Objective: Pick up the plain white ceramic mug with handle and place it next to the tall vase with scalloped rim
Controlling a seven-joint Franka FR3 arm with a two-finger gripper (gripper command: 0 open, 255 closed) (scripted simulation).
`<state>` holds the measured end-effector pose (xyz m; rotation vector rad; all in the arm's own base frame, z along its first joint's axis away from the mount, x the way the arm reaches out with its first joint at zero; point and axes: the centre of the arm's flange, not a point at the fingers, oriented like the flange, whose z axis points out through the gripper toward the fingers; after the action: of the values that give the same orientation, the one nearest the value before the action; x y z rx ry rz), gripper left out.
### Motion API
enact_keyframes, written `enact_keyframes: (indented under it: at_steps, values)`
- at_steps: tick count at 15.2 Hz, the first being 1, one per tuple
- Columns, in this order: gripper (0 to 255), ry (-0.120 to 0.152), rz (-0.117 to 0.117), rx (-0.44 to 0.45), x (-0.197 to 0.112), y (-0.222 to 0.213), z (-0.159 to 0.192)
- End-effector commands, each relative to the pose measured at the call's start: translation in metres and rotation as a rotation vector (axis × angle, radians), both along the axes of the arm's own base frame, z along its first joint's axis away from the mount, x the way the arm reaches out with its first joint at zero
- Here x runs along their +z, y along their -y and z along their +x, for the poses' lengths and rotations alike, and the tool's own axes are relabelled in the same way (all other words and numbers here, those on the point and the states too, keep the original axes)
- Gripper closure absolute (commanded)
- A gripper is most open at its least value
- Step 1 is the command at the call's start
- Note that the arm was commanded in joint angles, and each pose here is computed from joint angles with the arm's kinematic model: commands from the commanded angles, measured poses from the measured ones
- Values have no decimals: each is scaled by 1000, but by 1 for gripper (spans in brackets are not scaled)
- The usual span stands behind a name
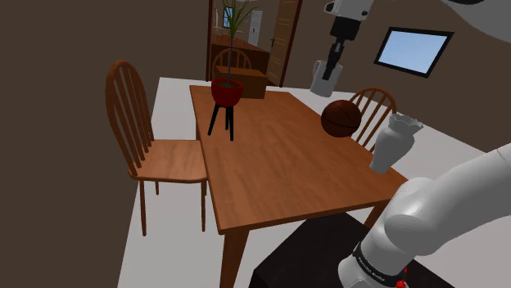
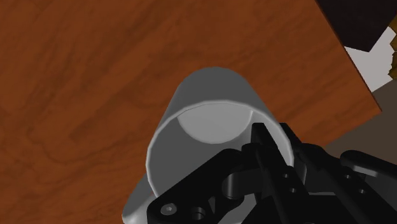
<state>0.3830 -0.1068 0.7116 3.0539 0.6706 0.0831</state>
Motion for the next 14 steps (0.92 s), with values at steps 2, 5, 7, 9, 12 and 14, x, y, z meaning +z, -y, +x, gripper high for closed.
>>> enact_keyframes:
  at_steps: [2, 5, 7, 9, 12, 14]
  values:
    - [255, 0, 0, 2, -1, 36, -17]
    - [255, 0, 0, 2, -1, 71, -34]
    - [255, 0, 0, 2, -1, 95, -46]
    - [255, 0, 0, 2, -1, 119, -57]
    - [255, 0, 0, 2, -1, 155, -75]
    - [255, 0, 0, 2, -1, 178, -86]
